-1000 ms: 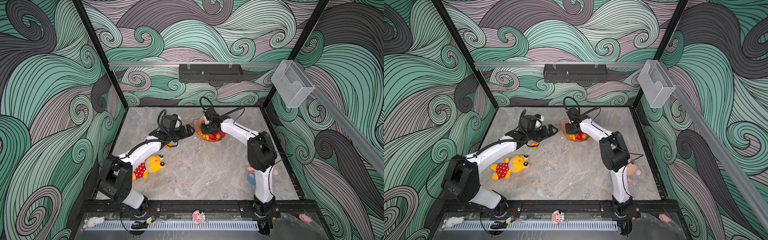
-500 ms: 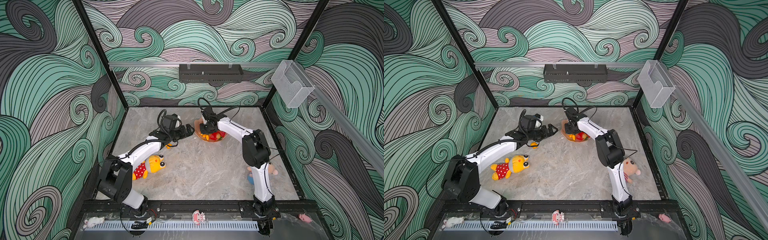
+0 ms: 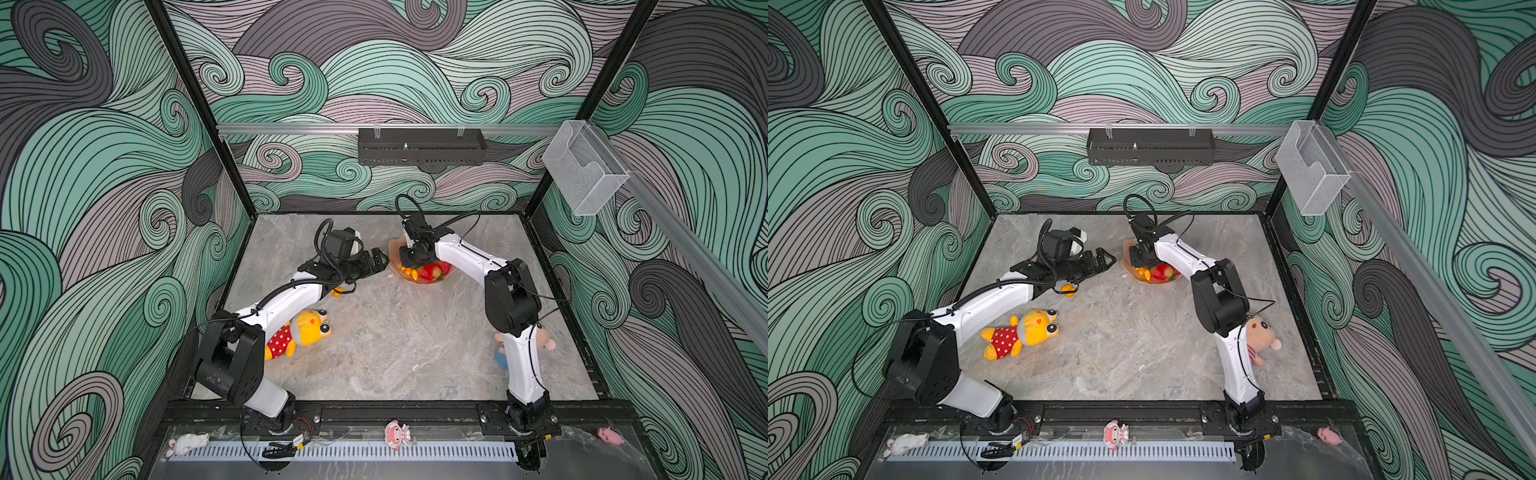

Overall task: Place and organize the fake fruits in the fruit bowl
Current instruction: 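Lower the yellow fruit beside the tangerines and open the right gripper, then move the open right gripper to the last two yellow fruits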

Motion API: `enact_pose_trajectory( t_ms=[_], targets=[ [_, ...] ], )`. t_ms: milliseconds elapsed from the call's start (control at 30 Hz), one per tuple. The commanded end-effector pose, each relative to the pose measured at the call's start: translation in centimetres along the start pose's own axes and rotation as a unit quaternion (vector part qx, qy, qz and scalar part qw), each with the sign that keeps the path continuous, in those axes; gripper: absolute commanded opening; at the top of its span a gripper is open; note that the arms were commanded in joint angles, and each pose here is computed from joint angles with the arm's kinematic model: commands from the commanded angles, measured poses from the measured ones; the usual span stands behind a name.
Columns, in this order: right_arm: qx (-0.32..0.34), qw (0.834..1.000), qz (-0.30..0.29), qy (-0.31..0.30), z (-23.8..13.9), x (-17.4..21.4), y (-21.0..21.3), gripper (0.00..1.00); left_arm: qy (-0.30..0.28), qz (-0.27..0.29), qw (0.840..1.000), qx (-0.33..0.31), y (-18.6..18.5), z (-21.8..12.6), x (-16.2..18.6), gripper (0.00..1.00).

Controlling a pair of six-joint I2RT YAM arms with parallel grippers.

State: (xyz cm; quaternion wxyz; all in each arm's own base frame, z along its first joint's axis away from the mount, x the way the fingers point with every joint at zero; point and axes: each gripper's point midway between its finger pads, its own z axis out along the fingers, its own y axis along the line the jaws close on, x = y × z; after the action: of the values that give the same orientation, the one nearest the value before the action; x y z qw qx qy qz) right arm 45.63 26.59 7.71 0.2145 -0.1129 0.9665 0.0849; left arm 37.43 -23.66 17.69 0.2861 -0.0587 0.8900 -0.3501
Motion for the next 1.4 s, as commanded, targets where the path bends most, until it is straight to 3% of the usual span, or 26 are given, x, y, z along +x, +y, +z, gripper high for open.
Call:
enact_pose_trajectory(
  t_ms=[0,467,700,967,1233,1367],
  targets=[
    [0.004,1.000,-0.005,-0.012,-1.3,-0.9,0.0,0.31,-0.018,0.012,1.000,0.006,-1.2,-1.0,-1.1,0.99],
    [-0.043,0.997,-0.006,-0.070,-7.5,-1.1,2.9,0.40,-0.068,0.021,0.996,-0.052,0.5,-7.0,-0.6,0.99],
    [-0.068,0.994,-0.033,-0.083,-8.4,0.5,6.2,0.44,-0.137,0.027,0.985,-0.098,3.2,-11.8,-0.2,0.99],
    [-0.094,0.988,-0.092,-0.082,-7.6,1.8,11.6,0.50,-0.147,-0.004,0.982,-0.115,6.3,-15.0,1.1,0.99],
    [-0.122,0.981,-0.148,-0.040,-4.9,2.9,16.8,0.45,-0.141,-0.082,0.983,-0.089,9.1,-15.6,0.9,0.99],
    [-0.113,0.984,-0.137,-0.019,-3.5,3.4,18.3,0.43,-0.153,-0.096,0.979,-0.092,10.1,-16.2,0.4,0.99]
  ],
)
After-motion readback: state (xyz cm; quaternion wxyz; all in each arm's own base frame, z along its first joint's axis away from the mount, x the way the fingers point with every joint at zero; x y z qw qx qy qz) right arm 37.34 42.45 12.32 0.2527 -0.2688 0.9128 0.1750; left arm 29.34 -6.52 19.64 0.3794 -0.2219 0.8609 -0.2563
